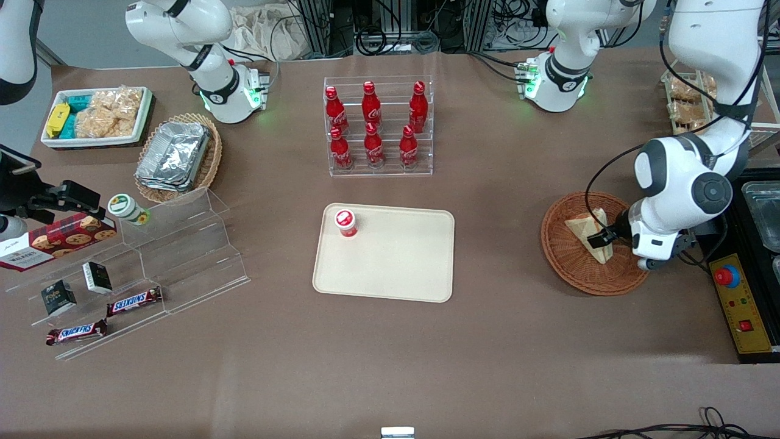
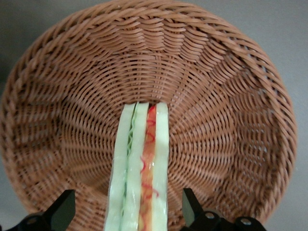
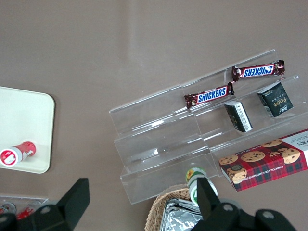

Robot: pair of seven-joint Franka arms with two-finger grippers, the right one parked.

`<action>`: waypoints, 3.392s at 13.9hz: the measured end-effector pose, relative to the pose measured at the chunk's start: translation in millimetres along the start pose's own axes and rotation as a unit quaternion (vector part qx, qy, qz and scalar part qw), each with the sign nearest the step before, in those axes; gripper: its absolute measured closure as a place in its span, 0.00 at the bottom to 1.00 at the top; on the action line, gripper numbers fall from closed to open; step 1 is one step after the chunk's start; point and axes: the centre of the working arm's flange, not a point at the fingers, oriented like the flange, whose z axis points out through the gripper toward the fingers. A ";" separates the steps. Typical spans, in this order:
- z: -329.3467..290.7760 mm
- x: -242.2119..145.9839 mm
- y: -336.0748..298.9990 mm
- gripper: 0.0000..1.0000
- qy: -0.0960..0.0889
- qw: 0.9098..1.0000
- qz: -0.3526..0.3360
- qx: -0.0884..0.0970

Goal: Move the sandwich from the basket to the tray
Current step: 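Close the left gripper on the wrapped sandwich and lift it, then carry the sandwich with the left gripper over the cream tray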

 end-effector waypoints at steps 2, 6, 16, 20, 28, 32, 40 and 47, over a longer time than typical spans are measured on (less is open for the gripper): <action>19.5 0.0 1.3 0.00 0.003 1.000 -0.003 -0.002; 35.2 -0.6 1.2 0.27 0.000 1.000 -0.005 0.000; -160.8 -6.3 25.8 0.75 0.039 0.999 0.031 -0.021; -278.5 -59.8 76.9 0.75 0.026 0.994 0.104 -0.010; -287.6 -218.7 223.8 0.78 0.021 0.976 0.218 0.002; -219.3 -247.6 284.6 0.78 0.028 0.971 0.236 0.011; -49.0 -248.6 354.7 0.78 0.035 0.962 0.269 0.034; 22.8 -235.8 386.4 0.74 0.047 0.962 0.267 0.033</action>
